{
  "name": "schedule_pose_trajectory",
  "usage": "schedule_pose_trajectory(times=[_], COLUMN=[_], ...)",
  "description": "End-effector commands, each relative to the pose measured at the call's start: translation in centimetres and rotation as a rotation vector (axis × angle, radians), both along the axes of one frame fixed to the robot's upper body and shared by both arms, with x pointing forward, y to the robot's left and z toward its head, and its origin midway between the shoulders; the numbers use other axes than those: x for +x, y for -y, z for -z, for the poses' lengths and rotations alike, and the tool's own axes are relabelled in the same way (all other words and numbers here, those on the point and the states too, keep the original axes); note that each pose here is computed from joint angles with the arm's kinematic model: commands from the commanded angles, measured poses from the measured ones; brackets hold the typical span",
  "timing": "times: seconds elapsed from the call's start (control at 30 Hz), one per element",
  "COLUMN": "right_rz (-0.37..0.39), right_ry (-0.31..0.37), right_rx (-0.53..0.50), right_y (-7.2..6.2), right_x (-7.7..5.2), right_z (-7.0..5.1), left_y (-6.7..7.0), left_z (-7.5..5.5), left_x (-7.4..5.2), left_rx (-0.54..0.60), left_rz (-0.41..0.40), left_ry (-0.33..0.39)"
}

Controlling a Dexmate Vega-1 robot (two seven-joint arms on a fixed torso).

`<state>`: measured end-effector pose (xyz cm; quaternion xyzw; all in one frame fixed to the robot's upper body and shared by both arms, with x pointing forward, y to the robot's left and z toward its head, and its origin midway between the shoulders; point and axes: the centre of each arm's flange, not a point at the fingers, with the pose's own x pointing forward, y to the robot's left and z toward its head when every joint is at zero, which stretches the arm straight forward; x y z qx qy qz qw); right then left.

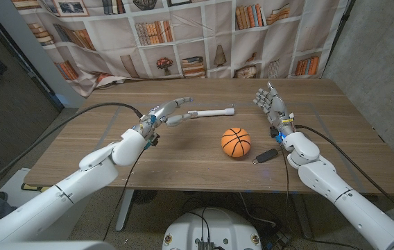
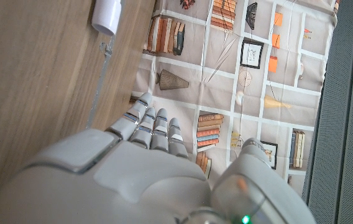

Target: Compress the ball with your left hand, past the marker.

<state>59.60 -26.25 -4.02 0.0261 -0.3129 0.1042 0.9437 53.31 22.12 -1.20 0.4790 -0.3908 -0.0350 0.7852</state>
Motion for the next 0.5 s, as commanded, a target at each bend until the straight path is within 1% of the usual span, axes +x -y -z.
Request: schedule_pose_trajectory(times=[0.03, 0.2, 0.37, 0.5], right_rz=[0.003, 0.005, 0.006, 0.008], right_ry=[0.003, 0.008, 0.024, 0.035], right_rx=[0.001, 0.001, -0.002, -0.007], right_y=[-0.2, -0.2, -0.4, -0.6], right_x=[-0.1, -0.1, -0.2, -0.4], right_z=[0.0, 0.0, -0.3, -0.4], left_y=[-2.8, -4.1, -4.9, -5.5], left_z=[0.8, 1.2, 1.1, 1.2], left_x=[1.6, 2.4, 2.8, 3.3], left_rx=[-0.307, -0.455, -0.556, -0.667], left_rz=[0.119, 0.231, 0.309, 0.408], left_ry=[-0.057, -0.107, -0.121, -0.138])
